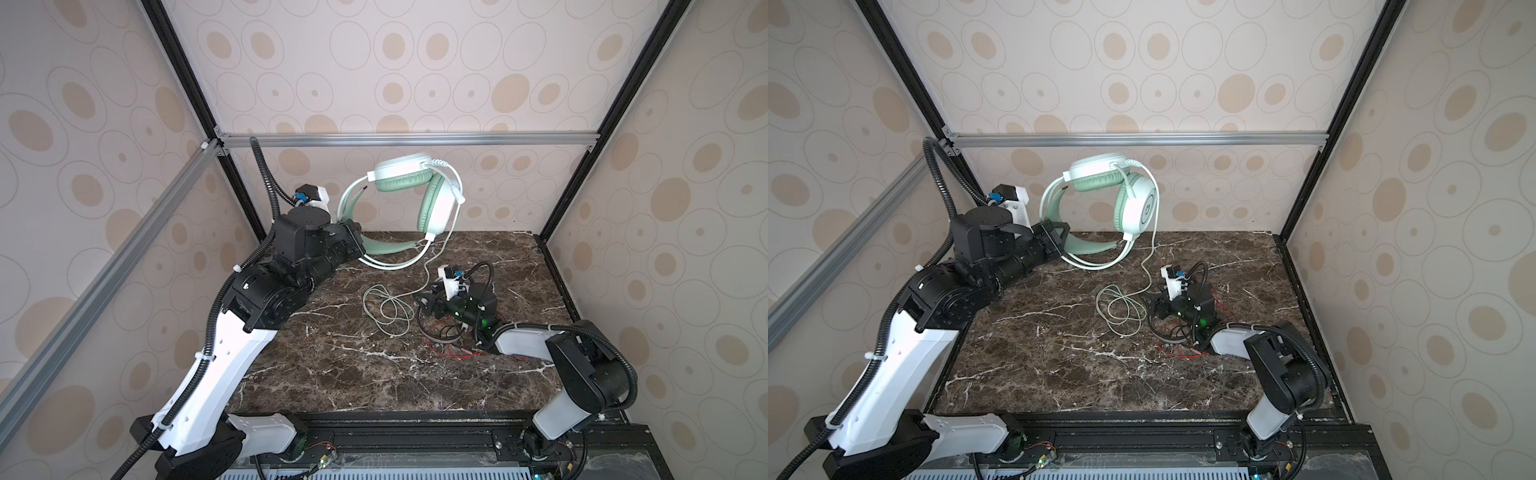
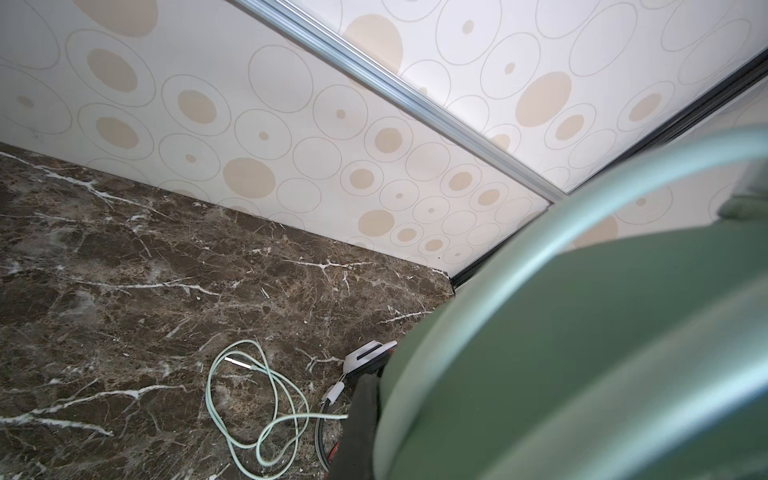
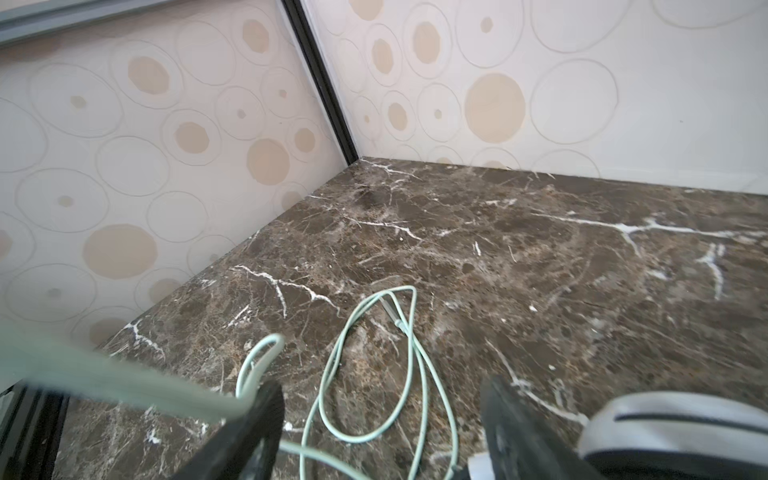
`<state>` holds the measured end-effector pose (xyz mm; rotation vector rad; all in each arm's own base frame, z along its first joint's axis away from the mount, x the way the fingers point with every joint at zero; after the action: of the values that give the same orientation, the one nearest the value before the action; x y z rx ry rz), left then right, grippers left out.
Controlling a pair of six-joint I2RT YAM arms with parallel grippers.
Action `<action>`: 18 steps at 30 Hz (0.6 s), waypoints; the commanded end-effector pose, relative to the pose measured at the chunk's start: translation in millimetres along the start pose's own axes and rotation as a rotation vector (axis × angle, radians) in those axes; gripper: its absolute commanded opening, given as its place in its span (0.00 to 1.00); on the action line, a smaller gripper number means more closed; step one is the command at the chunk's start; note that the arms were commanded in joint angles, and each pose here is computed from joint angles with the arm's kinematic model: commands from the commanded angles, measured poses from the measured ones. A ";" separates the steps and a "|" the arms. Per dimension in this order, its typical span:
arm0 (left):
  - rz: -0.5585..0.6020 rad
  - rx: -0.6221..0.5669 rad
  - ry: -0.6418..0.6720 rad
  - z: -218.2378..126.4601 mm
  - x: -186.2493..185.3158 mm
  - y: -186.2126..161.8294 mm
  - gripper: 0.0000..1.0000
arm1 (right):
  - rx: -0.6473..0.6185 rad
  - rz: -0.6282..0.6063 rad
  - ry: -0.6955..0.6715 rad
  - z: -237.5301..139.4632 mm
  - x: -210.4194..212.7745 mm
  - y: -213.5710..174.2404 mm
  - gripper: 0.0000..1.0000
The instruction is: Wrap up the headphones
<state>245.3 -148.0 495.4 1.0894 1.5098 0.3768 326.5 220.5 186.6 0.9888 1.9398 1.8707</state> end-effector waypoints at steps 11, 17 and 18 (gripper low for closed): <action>-0.077 -0.111 -0.094 -19.3 -16.4 28.8 0.00 | -0.129 -0.021 0.108 5.6 16.1 19.6 0.77; -0.079 -0.111 -0.098 -20.3 -16.6 28.8 0.00 | -0.057 -0.041 0.012 -22.9 15.2 2.1 0.78; -0.080 -0.111 -0.097 -20.3 -16.2 28.7 0.00 | -0.043 -0.042 -0.004 -28.9 15.4 -1.4 0.78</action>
<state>245.8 -148.8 494.8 1.0928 1.5097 0.3737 308.4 216.8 193.7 0.9312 1.8973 1.9377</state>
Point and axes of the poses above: each gripper's point midway between its finger pads, its own z axis out along the fingers, its own x axis along the line the jaws close on, y = z × x, the point moved 7 cm from there along -z, back along the fingers, and after that the axes turned 2 degrees about -z, right-handed, at the moved point
